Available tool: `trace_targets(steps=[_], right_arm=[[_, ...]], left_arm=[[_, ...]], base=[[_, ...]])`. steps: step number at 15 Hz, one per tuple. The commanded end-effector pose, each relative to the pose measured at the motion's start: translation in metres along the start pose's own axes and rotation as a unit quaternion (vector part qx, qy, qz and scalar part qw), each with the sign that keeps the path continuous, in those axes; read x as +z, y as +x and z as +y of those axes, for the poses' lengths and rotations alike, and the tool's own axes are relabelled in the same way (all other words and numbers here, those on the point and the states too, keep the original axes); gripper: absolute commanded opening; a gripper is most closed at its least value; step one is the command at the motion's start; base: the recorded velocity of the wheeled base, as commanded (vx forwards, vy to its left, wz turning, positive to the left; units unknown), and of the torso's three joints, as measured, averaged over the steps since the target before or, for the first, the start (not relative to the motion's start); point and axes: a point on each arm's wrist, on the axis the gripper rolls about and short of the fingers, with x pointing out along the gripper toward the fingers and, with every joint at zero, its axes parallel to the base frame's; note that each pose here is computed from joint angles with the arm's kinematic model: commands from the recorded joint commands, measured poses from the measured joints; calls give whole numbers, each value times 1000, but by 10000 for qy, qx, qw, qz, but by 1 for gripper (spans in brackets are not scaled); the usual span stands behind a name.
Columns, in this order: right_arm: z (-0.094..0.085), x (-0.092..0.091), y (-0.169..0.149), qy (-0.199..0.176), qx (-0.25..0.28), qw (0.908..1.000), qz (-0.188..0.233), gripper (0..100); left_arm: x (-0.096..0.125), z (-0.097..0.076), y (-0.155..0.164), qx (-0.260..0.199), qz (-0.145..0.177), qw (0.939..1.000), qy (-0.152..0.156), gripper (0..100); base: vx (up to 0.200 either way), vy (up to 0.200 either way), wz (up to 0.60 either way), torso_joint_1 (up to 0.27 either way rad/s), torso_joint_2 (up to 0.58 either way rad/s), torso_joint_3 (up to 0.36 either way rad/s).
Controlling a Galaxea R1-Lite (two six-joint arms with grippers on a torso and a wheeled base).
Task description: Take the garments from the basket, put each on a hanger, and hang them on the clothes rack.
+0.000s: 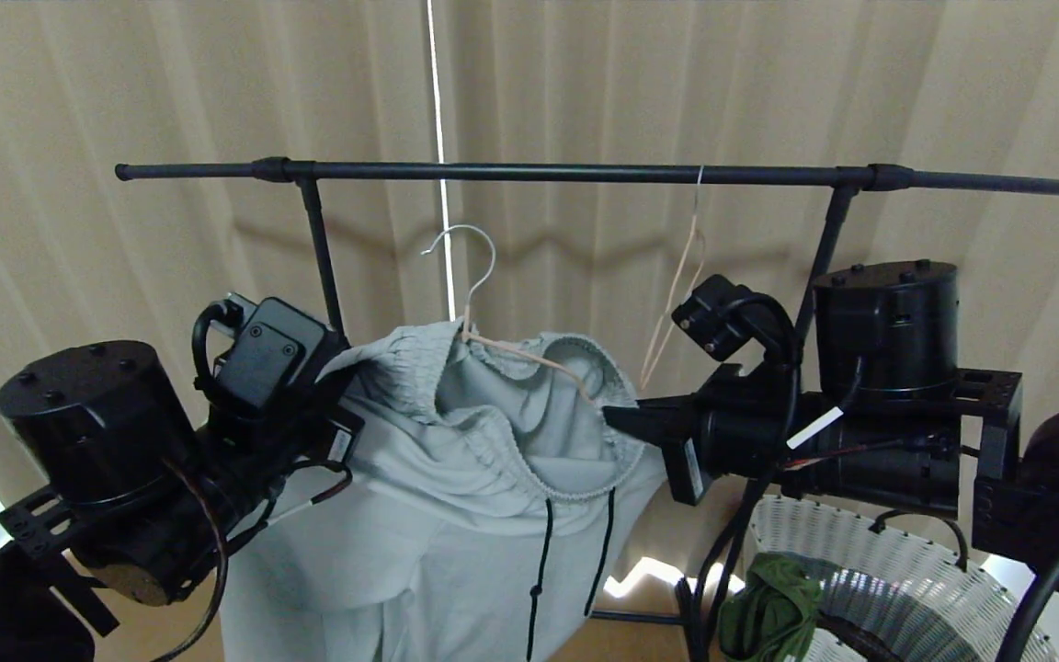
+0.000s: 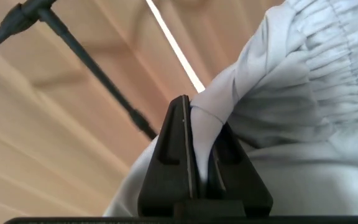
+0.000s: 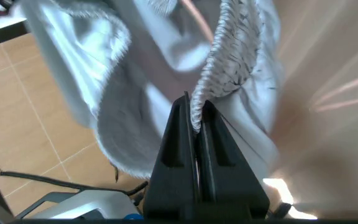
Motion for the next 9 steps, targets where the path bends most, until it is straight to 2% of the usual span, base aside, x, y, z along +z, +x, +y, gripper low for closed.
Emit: trace_targets(steps=[1,3,4,9], right_arm=[[8,1,-1,-52,114,9999,-16,0],[12,-1,-1,-59,171,9998,108,0],[14,-2,-2,-63,214,9996,156,100],[39,-16,-15,-227,413,9984,297,100]], left_arm=[[-4,-10,5,-116,40,9999,5,0],[-3,-9,5,-88,-12,10000,-10,0],[-3,-9,5,-88,-12,10000,-10,0],[-3,-12,13,-47,-73,9998,-160,0]], base=[[0,0,0,0,0,0],[0,0,0,0,0,0],[0,0,0,0,0,0],[0,0,0,0,0,0]])
